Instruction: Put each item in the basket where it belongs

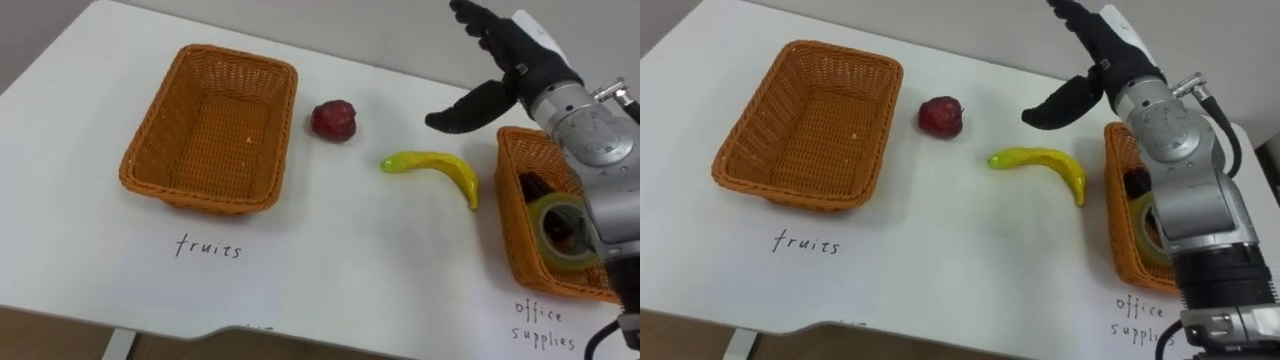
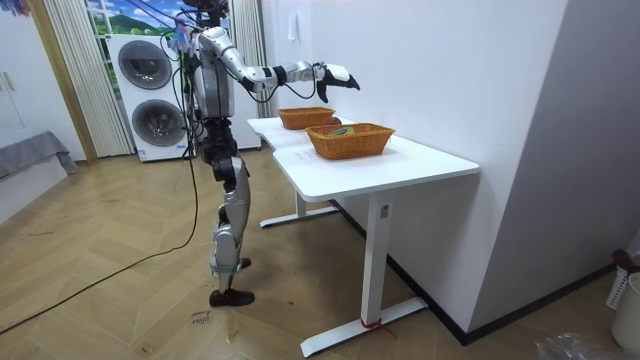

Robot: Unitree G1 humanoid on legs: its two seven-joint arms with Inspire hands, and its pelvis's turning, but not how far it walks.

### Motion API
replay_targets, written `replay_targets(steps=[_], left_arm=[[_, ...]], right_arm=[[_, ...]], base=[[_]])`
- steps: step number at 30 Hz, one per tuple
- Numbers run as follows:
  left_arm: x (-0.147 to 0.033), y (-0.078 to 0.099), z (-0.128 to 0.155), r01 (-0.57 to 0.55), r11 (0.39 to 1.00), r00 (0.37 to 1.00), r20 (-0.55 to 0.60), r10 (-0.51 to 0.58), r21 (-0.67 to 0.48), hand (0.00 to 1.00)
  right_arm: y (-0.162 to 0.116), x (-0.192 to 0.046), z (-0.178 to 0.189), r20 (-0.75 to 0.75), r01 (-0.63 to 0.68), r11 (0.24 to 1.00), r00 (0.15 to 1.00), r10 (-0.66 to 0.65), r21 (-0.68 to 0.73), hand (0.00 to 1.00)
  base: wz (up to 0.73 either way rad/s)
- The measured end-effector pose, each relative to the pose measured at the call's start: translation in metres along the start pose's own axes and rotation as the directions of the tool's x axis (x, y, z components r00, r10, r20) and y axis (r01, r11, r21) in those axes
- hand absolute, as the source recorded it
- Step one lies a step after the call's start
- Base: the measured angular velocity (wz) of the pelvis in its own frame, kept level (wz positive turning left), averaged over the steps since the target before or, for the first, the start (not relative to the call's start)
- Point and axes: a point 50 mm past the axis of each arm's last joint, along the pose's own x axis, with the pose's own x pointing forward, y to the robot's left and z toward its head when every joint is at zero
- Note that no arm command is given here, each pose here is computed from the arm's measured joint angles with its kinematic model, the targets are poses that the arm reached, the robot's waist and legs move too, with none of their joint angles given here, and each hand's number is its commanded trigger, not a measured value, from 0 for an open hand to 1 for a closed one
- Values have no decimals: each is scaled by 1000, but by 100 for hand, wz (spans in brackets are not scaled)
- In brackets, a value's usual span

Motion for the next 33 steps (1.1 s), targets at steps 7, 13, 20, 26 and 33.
replay_targets(steps=[7,13,20,26,33], left_arm=[[2,1,1,-2,1000,1000,-8,2,3,0],[4,2,4,-3,1000,1000,-12,3,7,0],[5,5,7,-9,1000,1000,-5,9,9,0],[6,7,10,-13,1000,1000,3,13,9,0],[7,8,11,-15,1000,1000,6,15,11,0]], right_arm=[[3,0,-1,-26,-45,996,999,43,-73,0],[6,1,-2,-37,-77,993,997,74,-86,0],[7,1,-10,-96,-95,986,992,82,-136,0],[7,0,-11,-119,-112,975,989,90,-193,0],[8,0,-12,-153,-136,953,983,97,-272,0]], base=[[0],[1],[0],[0],[0]])
